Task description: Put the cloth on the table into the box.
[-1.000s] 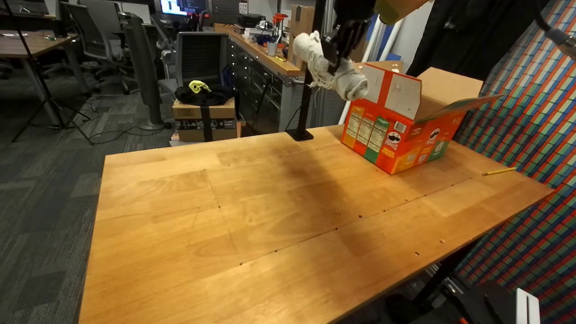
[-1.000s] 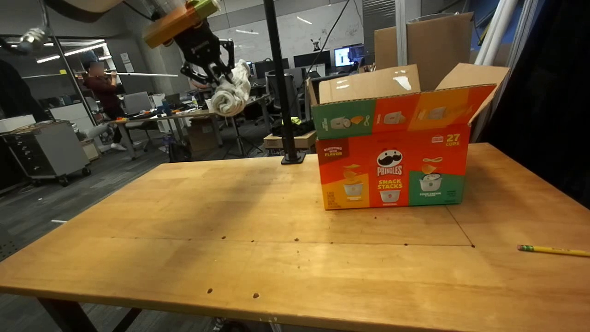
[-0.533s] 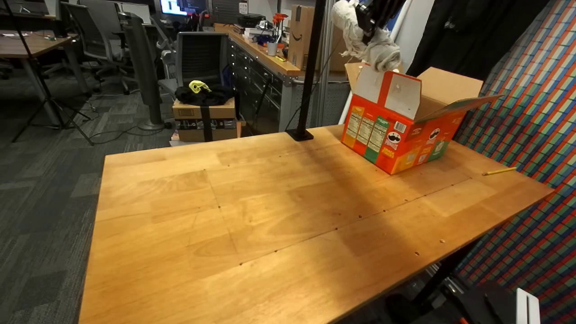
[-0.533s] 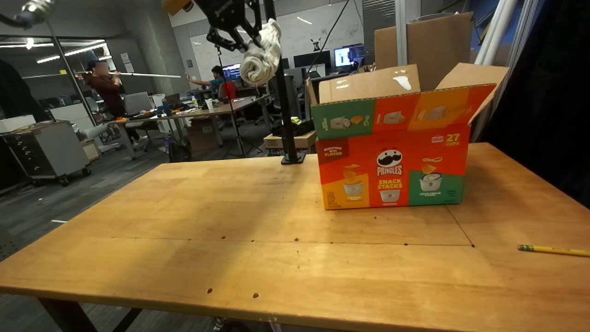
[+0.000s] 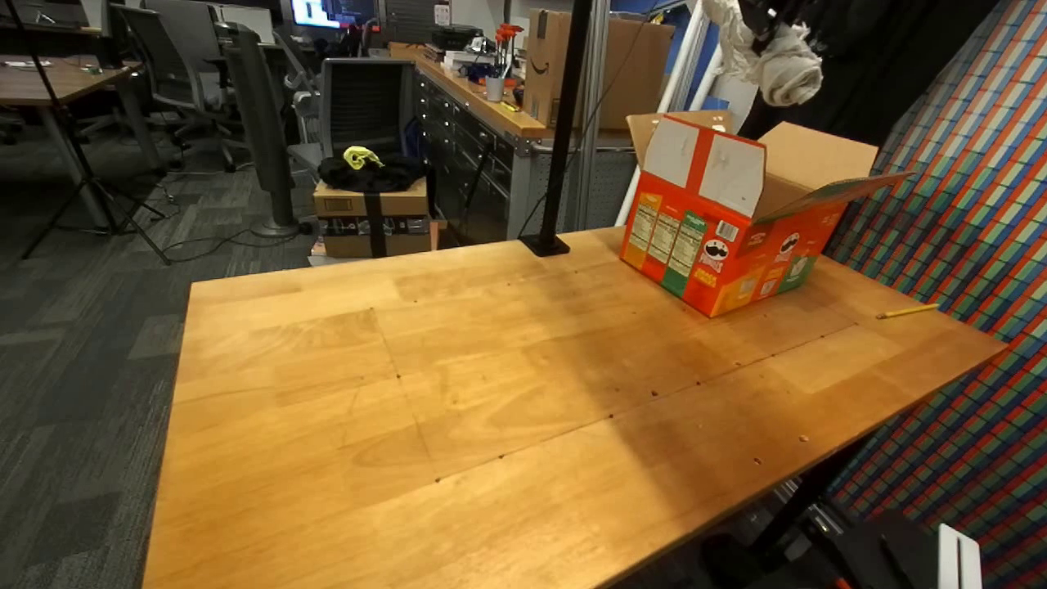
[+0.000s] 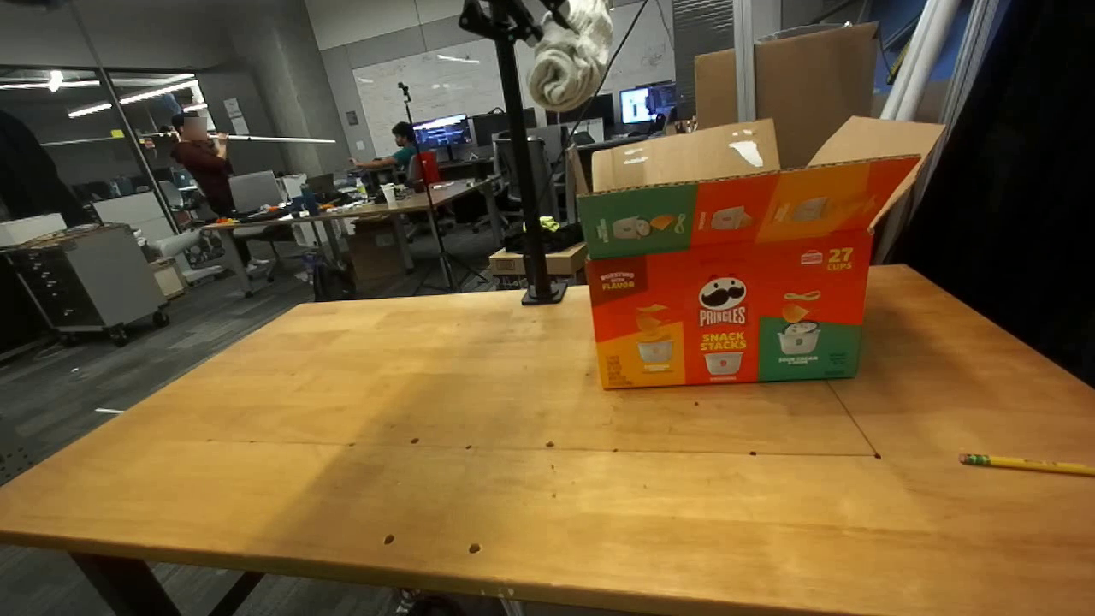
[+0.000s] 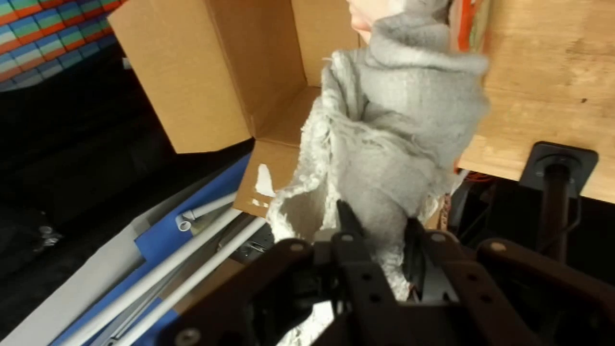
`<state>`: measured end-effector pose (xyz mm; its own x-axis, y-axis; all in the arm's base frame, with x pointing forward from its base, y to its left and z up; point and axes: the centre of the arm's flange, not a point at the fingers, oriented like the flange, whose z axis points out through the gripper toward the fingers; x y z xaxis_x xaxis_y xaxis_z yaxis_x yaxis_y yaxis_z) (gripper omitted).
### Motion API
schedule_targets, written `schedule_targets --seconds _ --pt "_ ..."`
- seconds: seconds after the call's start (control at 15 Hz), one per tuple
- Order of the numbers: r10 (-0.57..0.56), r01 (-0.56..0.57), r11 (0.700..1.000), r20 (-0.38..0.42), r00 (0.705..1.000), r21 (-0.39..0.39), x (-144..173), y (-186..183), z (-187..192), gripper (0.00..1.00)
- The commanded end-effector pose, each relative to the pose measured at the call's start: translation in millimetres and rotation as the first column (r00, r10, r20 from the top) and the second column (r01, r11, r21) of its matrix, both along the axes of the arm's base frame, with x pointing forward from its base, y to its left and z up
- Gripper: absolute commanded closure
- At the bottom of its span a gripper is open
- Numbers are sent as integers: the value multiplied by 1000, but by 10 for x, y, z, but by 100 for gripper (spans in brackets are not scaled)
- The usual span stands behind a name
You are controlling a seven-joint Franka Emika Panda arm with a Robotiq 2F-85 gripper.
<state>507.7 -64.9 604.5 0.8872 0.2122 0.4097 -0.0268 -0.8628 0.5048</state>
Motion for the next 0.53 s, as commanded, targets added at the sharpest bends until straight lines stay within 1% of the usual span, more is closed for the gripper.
schedule_targets --seconds 0.0,0.13,0.47 --pt "-38 39 998 21 999 -44 -67 -229 51 95" --pt "-19 19 1000 17 1000 -23 -82 -339 -40 95" --pt "3 -3 1000 -5 1000 26 -100 -683 -453 95"
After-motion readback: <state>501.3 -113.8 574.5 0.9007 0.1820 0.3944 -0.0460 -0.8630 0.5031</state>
